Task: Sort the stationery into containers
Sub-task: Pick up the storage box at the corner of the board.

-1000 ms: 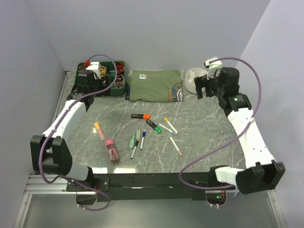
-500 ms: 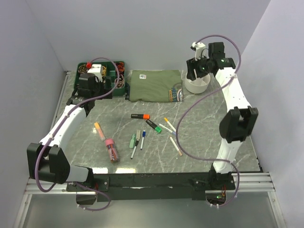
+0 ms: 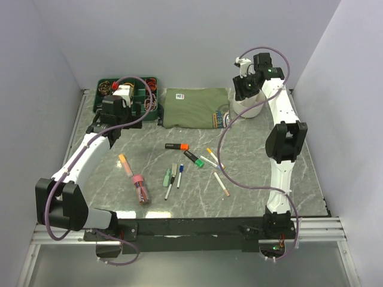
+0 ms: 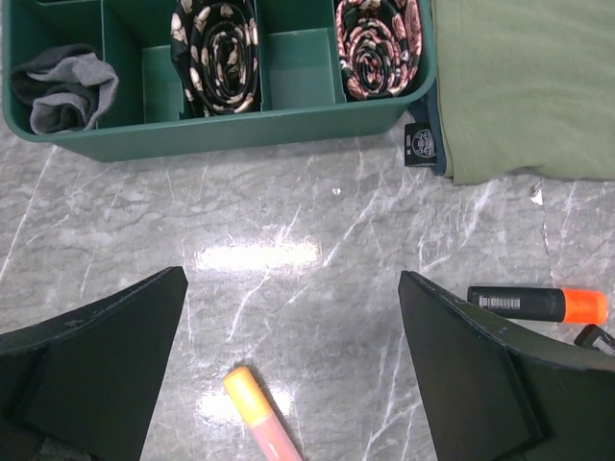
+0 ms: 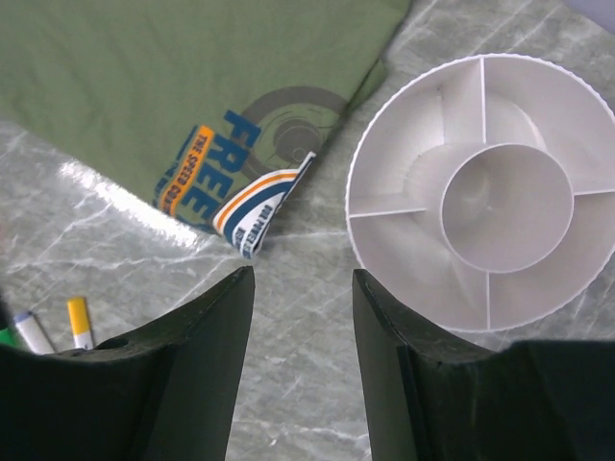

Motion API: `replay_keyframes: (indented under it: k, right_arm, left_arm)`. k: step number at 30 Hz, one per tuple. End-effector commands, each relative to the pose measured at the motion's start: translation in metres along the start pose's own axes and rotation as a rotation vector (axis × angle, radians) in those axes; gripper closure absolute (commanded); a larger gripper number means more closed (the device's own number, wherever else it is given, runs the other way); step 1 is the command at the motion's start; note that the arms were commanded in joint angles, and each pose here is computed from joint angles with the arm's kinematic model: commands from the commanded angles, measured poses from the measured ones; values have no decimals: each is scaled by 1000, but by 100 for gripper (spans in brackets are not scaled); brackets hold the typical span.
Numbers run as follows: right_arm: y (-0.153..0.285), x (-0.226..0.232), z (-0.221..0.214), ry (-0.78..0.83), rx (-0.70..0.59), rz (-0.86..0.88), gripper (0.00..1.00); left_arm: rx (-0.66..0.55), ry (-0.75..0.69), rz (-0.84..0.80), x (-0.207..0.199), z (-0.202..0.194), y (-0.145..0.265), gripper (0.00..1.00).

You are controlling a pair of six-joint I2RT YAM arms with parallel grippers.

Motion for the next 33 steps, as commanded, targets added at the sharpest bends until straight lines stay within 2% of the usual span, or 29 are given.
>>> replay_keyframes:
  k: [1,20,29,33]
  right_arm:
    - [0,-6,13,-5,-42,-58,47]
    - [-65,1,22,58,-79,-70,48]
    - [-78,-2,18,64,-64,-125,51]
    - [-75,-2,24,67,-95,-132,52]
  left_arm:
    - [-12,-5,7,0,5,-5,1]
    - [32,-8,26,3,-5,-12,1]
    - [37,2,31,4,-4,-19,1]
    - [42,10,25,5,-4,-21,1]
Point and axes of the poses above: each gripper's point midway between its finger pads, its own y axis back along the fingers, its own x axis along the line the jaws close on, z = x × y, the point moved 9 cm from there along y, back along the fingers, and after that the axes turned 5 degrees about -y, right-handed, at the moved point
